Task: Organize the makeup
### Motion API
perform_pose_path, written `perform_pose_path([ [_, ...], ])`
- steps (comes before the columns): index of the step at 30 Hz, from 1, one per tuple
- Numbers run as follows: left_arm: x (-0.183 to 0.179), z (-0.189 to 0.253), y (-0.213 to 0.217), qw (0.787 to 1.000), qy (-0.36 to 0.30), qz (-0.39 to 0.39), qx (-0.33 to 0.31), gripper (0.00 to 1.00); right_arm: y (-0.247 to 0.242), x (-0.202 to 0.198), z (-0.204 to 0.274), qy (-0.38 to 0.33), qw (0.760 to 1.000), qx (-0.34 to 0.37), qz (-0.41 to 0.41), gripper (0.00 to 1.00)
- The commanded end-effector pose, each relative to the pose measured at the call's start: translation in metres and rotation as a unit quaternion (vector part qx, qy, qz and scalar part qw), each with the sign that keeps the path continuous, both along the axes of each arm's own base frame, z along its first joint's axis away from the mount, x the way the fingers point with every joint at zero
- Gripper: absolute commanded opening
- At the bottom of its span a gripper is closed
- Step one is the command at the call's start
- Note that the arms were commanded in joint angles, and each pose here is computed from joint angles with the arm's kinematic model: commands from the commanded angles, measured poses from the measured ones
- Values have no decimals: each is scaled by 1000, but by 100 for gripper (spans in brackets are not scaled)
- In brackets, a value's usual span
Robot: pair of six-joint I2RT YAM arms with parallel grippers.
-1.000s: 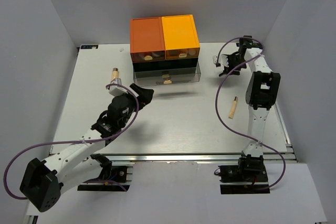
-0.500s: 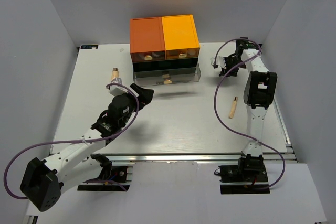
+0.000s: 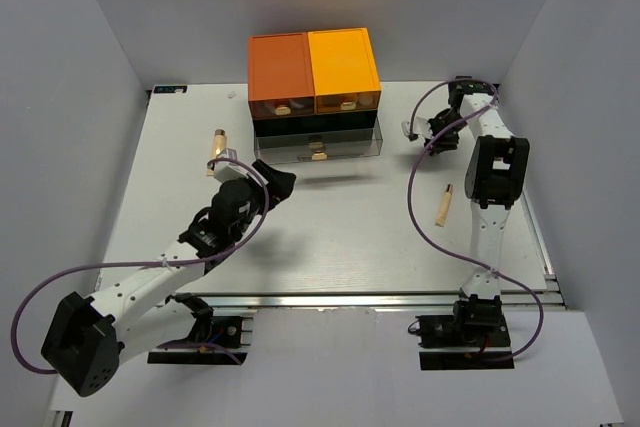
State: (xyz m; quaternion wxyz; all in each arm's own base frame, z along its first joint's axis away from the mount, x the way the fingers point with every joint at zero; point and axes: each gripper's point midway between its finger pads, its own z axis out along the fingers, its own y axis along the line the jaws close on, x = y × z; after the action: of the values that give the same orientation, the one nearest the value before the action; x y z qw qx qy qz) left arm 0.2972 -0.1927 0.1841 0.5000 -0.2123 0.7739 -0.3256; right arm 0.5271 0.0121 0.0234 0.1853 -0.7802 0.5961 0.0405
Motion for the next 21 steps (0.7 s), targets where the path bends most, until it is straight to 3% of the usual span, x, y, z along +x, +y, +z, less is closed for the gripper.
perform_pose_path([
  [1,4,21,-7,1000,-20,-10,-14,98,-14,-62,-30,117,993,-32,12,48],
  [10,3,19,-7,1000,-19,-12,-14,98,-25,-48,-40,90,994,-59,-13,47],
  [21,-1,21,-2,999,-21,-4,-24,98,-17,-48,-55,95,993,-40,-52,32],
])
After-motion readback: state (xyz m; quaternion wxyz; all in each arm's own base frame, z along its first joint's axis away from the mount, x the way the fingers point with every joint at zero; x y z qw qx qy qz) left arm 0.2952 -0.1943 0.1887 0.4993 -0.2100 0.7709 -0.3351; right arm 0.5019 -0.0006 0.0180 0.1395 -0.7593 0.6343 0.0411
